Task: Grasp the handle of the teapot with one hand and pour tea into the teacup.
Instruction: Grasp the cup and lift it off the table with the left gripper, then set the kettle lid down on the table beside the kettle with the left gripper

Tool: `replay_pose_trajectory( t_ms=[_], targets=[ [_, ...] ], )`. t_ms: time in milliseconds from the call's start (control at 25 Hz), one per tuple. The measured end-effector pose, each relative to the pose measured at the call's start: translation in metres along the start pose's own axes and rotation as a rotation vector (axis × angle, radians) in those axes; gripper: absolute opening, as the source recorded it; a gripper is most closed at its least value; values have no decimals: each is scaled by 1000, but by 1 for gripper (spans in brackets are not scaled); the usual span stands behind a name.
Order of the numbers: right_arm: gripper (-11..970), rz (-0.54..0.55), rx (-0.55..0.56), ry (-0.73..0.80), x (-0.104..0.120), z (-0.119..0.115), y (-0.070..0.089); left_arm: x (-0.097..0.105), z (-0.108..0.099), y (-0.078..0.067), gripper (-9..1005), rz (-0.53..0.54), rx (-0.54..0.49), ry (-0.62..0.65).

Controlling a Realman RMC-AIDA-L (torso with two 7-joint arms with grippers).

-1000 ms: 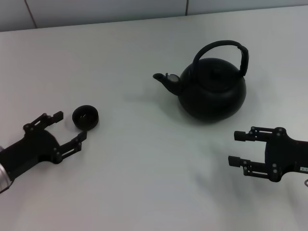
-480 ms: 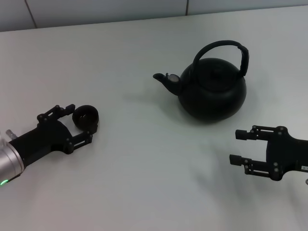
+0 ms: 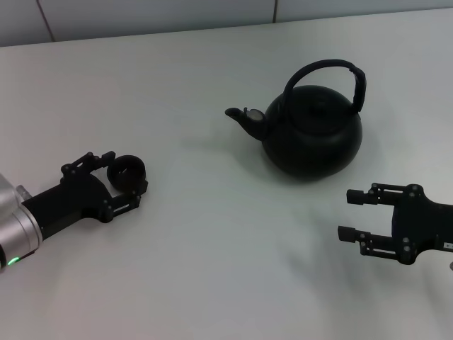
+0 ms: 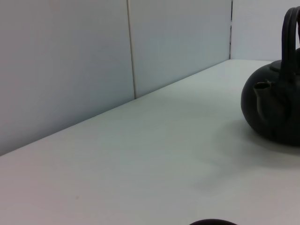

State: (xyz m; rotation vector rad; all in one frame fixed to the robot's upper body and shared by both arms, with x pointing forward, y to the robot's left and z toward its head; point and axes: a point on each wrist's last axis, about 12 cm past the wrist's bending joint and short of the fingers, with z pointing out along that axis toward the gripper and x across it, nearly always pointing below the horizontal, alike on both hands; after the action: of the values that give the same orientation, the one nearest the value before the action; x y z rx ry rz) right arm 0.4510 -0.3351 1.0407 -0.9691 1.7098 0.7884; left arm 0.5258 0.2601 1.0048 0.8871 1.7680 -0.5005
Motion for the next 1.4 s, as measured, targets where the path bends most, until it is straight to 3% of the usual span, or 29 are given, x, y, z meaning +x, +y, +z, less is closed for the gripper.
replay_pose_trajectory(
  t_ms=[640, 800, 1040, 1400],
  targets=[
    [632, 1, 2, 0, -1, 0, -1, -4, 3, 0, 705, 13, 20, -9],
    [631, 1, 2, 0, -1, 0, -2, -13, 5, -5, 701, 14, 70, -66],
    [632, 1, 1, -3, -2, 1, -1, -36, 28, -12, 694, 38, 171, -116],
    [632, -9, -10, -11, -6, 7, -4, -47, 44, -11, 694, 29, 172, -111]
  ],
)
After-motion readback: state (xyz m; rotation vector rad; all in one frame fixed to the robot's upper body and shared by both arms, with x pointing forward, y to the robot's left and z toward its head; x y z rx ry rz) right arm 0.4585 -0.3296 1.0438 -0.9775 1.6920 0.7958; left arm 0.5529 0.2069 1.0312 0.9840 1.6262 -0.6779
